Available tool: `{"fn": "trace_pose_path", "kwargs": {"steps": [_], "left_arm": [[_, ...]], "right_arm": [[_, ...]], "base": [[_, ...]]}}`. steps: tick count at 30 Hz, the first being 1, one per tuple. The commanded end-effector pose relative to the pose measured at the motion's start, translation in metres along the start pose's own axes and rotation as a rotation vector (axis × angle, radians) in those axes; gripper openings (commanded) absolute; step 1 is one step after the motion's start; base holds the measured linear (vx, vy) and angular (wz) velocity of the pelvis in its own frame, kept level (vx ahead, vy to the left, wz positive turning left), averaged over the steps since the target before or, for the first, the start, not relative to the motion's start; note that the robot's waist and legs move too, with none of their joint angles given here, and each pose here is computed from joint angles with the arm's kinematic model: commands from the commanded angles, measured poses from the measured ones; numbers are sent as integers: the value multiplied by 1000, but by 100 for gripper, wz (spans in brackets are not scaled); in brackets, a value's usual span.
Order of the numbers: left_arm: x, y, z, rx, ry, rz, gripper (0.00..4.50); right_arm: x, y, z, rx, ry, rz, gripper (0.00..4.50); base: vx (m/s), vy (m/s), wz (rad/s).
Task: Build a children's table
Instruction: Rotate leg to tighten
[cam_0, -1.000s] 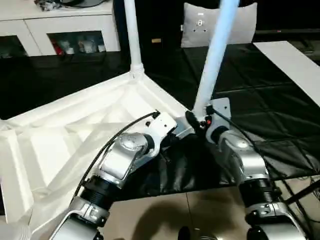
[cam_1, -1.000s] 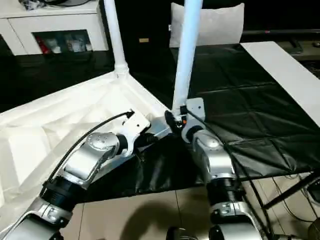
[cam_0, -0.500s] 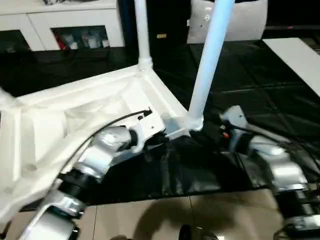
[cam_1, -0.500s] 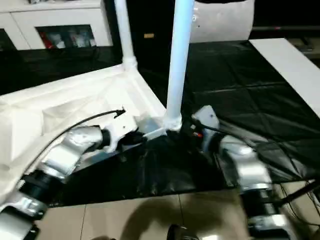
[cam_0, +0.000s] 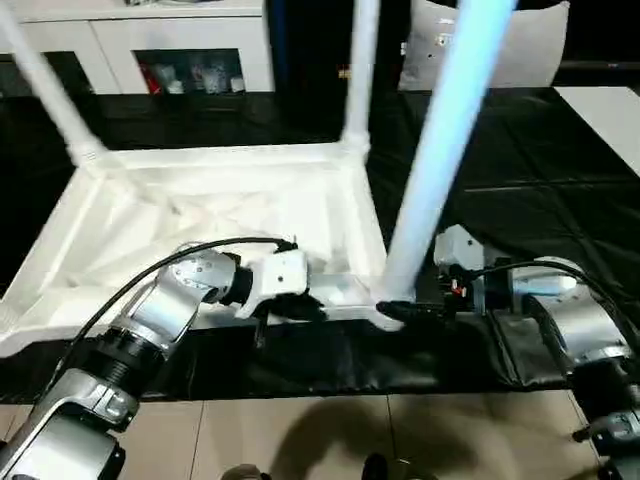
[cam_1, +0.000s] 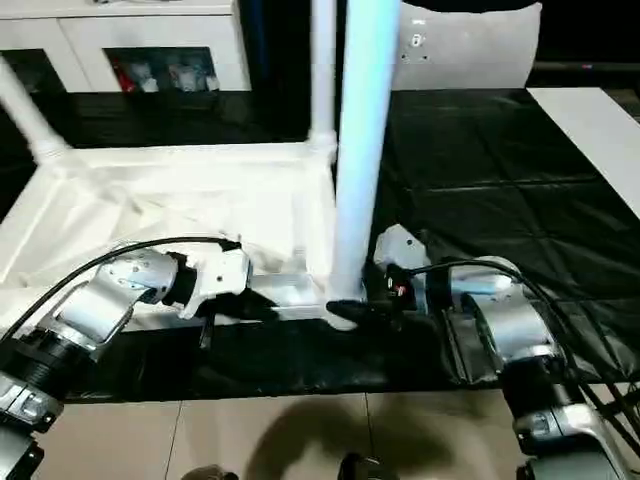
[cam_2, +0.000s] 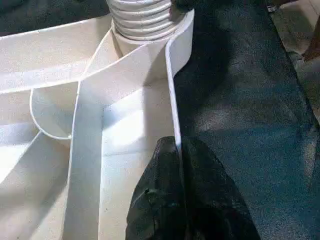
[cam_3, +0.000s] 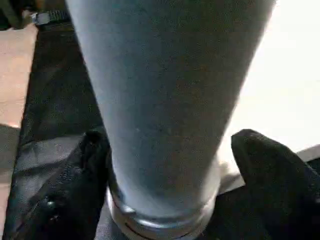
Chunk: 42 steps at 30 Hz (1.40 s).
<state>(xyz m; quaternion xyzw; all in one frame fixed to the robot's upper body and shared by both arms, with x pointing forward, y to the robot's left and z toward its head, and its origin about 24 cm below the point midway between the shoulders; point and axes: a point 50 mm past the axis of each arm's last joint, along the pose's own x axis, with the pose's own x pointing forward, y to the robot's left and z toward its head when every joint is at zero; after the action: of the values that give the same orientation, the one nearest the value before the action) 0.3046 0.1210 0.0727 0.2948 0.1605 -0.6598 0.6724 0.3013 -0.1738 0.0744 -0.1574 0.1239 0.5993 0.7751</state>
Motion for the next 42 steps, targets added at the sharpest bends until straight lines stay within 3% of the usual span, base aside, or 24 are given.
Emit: {"fn": "trace_pose_path", "kwargs": {"steps": [1, 12, 18, 23, 30, 34, 36, 39, 42], "left_arm": [[5, -6, -6, 17, 53, -78, 0], [3, -6, -8, 22, 48, -95, 0], [4, -7, -9, -66, -14, -39, 0], [13, -6, -2, -188, -61, 121, 0], [26, 10, 11, -398, -96, 444, 0], [39, 14, 30, -415, -125, 528, 0], [45, 13, 41, -411, -152, 529, 0], [48, 13, 45, -399, -152, 528, 0], [47, 14, 43, -386, -124, 535, 0]], "right_arm": [[1, -2, 3, -18, 4, 30, 373], [3, -2, 2, 3, -4, 86, 296], [17, 10, -5, 131, -55, 64, 270], [49, 12, -10, 259, -59, -172, 269], [85, 1, 2, 433, -63, -500, 268], [99, -5, 10, 450, -58, -614, 268], [101, -6, 11, 457, -73, -636, 338], [98, -8, 11, 472, -100, -658, 341], [92, -9, 12, 449, -115, -676, 384]], "base": [[0, 0, 0], [0, 0, 0], [0, 0, 0], [0, 0, 0], [0, 0, 0], [0, 0, 0], [86, 37, -28], [75, 29, -1], [76, 13, 5]]}}
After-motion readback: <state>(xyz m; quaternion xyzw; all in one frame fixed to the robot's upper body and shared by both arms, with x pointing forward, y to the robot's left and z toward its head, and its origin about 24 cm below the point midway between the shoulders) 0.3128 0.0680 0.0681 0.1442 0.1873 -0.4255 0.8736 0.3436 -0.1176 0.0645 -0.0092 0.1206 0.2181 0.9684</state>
